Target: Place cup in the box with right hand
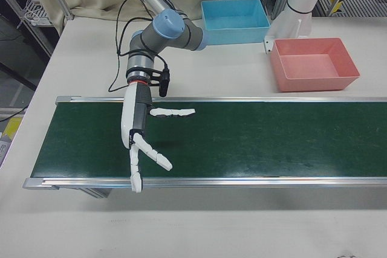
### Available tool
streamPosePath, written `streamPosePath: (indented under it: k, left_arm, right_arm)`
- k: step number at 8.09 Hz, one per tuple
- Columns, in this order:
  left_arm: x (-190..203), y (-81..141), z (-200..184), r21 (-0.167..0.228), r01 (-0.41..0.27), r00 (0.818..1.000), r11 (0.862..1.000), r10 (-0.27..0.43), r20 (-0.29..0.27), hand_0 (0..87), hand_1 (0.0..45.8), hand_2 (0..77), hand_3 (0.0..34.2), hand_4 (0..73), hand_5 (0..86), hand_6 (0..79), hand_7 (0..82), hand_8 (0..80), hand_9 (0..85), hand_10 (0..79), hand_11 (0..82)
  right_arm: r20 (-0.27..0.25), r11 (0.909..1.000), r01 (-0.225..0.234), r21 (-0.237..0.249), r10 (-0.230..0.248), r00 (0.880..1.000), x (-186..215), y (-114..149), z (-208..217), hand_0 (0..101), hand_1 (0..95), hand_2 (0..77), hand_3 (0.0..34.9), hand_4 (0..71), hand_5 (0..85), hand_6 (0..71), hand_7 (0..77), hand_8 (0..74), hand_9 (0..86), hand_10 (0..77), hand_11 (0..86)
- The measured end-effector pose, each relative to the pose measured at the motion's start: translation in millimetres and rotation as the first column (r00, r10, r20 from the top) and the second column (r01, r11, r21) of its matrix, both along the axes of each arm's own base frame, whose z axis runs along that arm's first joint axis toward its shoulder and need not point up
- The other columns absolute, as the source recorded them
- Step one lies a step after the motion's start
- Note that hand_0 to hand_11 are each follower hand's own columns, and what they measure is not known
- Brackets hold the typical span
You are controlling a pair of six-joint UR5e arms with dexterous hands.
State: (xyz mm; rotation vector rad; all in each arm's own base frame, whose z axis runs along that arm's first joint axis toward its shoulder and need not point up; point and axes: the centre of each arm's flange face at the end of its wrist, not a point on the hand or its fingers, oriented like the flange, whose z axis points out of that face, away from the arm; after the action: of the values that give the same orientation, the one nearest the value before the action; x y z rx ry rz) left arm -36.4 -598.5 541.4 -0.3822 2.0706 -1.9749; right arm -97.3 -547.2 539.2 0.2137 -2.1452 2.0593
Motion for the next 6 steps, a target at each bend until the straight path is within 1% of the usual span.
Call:
streamPosePath:
  k: [1, 3, 4, 5, 6]
  left_arm:
    - [-0.1, 0.0, 0.0, 0.000, 0.000, 1.000, 1.000, 0.000, 0.000, 0.0, 0.5, 0.5, 0.0, 0.0, 0.0, 0.0, 0.0, 0.0, 0.0, 0.0, 0.0]
    - [-0.3, 0.0, 0.0, 0.000, 0.000, 1.000, 1.000, 0.000, 0.000, 0.0, 0.5, 0.5, 0.0, 0.0, 0.0, 0.0, 0.0, 0.0, 0.0, 0.0, 0.0]
    - [-0.3, 0.0, 0.0, 0.000, 0.000, 1.000, 1.000, 0.000, 0.000, 0.0, 0.5, 0.5, 0.0, 0.0, 0.0, 0.0, 0.0, 0.0, 0.0, 0.0, 0.0]
    - [-0.3, 0.0, 0.0, 0.000, 0.000, 1.000, 1.000, 0.000, 0.000, 0.0, 0.5, 0.5, 0.0, 0.0, 0.0, 0.0, 0.0, 0.0, 0.0, 0.0, 0.0]
    - [-0.3, 0.0, 0.0, 0.000, 0.001, 1.000, 1.000, -0.001, 0.000, 0.0, 0.5, 0.5, 0.0, 0.0, 0.0, 0.0, 0.0, 0.0, 0.0, 0.0, 0.0]
  right_arm:
    - [0.000, 1.0000, -0.002, 0.000, 0.002, 1.000, 1.3, -0.2, 0.2, 62, 17.5, 1.1, 10.5, 17.5, 7.6, 4.9, 10.9, 3.3, 6.5, 3.3, 7.1]
    - [0.001, 1.0000, -0.004, 0.000, 0.004, 1.000, 2.3, -0.4, 0.0, 62, 17.5, 1.1, 10.5, 18.0, 7.6, 4.9, 12.0, 2.7, 6.5, 3.3, 7.1]
    - [0.000, 1.0000, -0.006, 0.000, 0.006, 1.000, 3.8, -0.6, -0.2, 62, 19.1, 1.1, 10.4, 14.7, 7.1, 4.9, 12.0, 3.3, 6.5, 3.3, 7.1]
    - [0.000, 1.0000, -0.009, 0.000, 0.009, 1.000, 5.3, -0.8, -0.3, 62, 16.4, 1.1, 10.5, 17.5, 7.1, 4.9, 12.0, 3.3, 6.5, 3.3, 7.1]
    - [0.000, 0.9999, -0.011, 0.001, 0.011, 1.000, 6.8, -1.0, -0.7, 62, 16.4, 1.1, 10.5, 17.5, 7.1, 4.9, 12.0, 3.3, 6.5, 3.3, 7.1]
